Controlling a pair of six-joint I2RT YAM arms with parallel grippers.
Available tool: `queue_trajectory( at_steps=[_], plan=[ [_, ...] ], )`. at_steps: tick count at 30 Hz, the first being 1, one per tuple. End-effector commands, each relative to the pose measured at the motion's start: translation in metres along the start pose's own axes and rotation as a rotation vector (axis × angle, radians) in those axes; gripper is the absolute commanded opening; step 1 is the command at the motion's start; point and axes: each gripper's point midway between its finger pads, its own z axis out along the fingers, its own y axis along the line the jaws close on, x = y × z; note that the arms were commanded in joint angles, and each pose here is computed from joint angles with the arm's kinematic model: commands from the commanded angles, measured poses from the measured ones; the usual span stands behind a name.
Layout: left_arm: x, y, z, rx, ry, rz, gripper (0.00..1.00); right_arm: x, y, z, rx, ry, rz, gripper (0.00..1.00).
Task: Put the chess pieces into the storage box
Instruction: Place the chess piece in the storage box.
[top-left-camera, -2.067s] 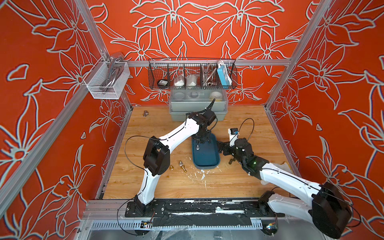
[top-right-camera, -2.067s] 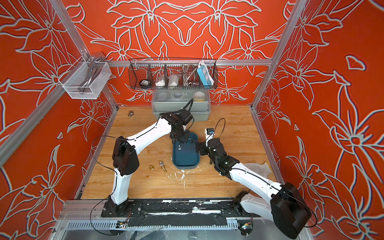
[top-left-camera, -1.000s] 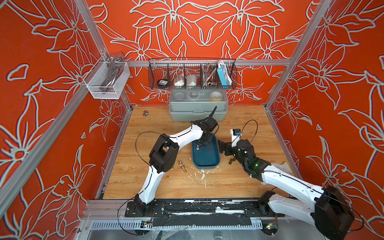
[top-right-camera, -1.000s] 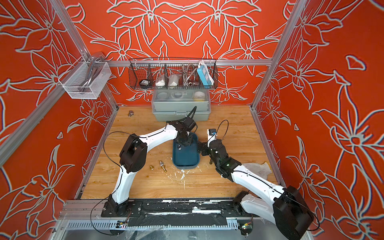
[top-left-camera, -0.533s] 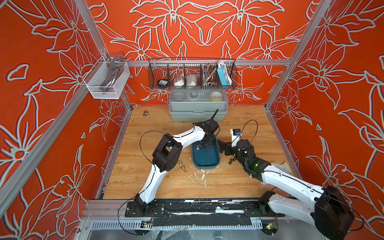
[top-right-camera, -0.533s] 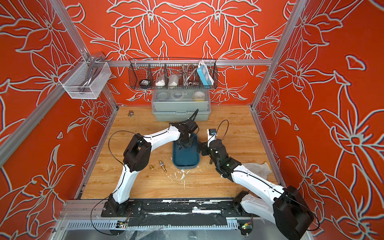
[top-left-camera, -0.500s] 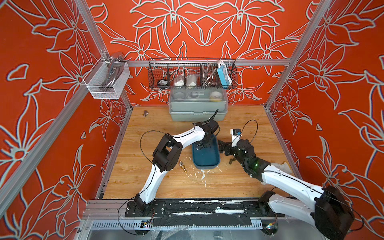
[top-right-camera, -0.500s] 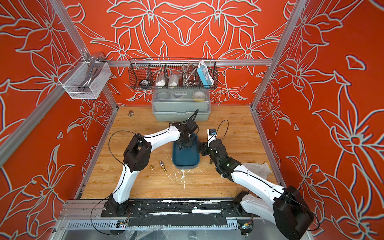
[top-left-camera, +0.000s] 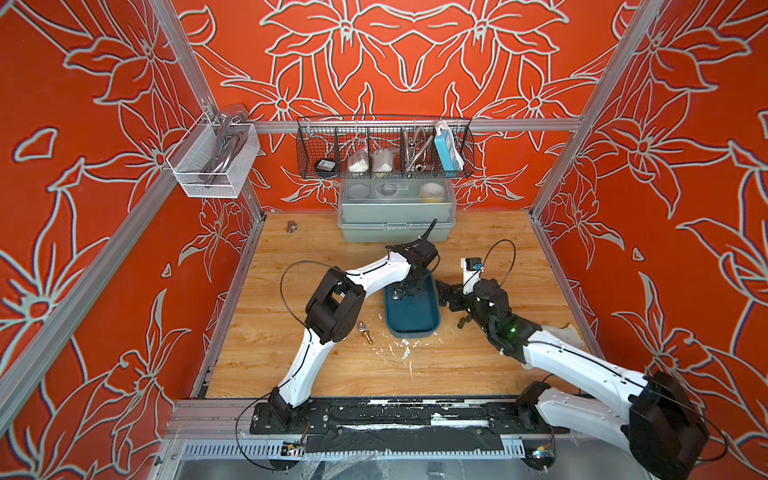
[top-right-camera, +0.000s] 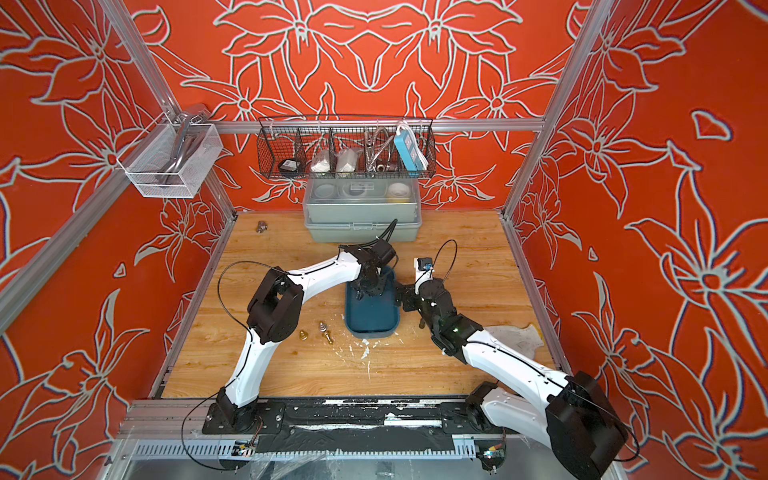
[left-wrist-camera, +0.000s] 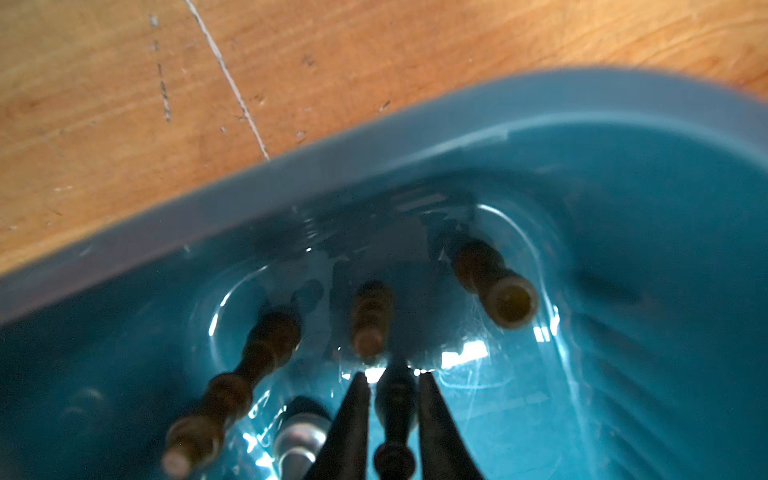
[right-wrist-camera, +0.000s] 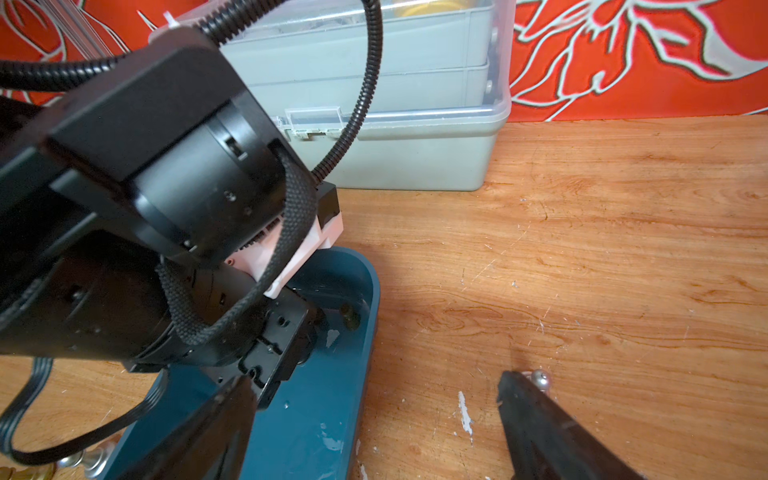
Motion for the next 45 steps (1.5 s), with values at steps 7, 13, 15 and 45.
queue_trajectory(
  at_steps=[7,13,15,45],
  plan=[
    [0.003,-0.004,-0.002,-0.009,0.012,0.016,0.28,0.002,-0.002,0.001,-0.003,-0.004,0.008,0.96],
    [-0.002,-0.007,-0.014,0.011,-0.008,0.016,0.37,0.003,-0.001,0.001,-0.005,-0.002,0.008,0.96],
    [-0.004,-0.009,-0.020,0.023,-0.018,0.012,0.38,0.003,-0.001,0.002,-0.004,0.000,0.007,0.96],
    [0.009,0.001,-0.205,0.385,-0.496,0.029,0.53,-0.028,-0.054,-0.010,0.205,0.325,0.140,0.95]
  ],
)
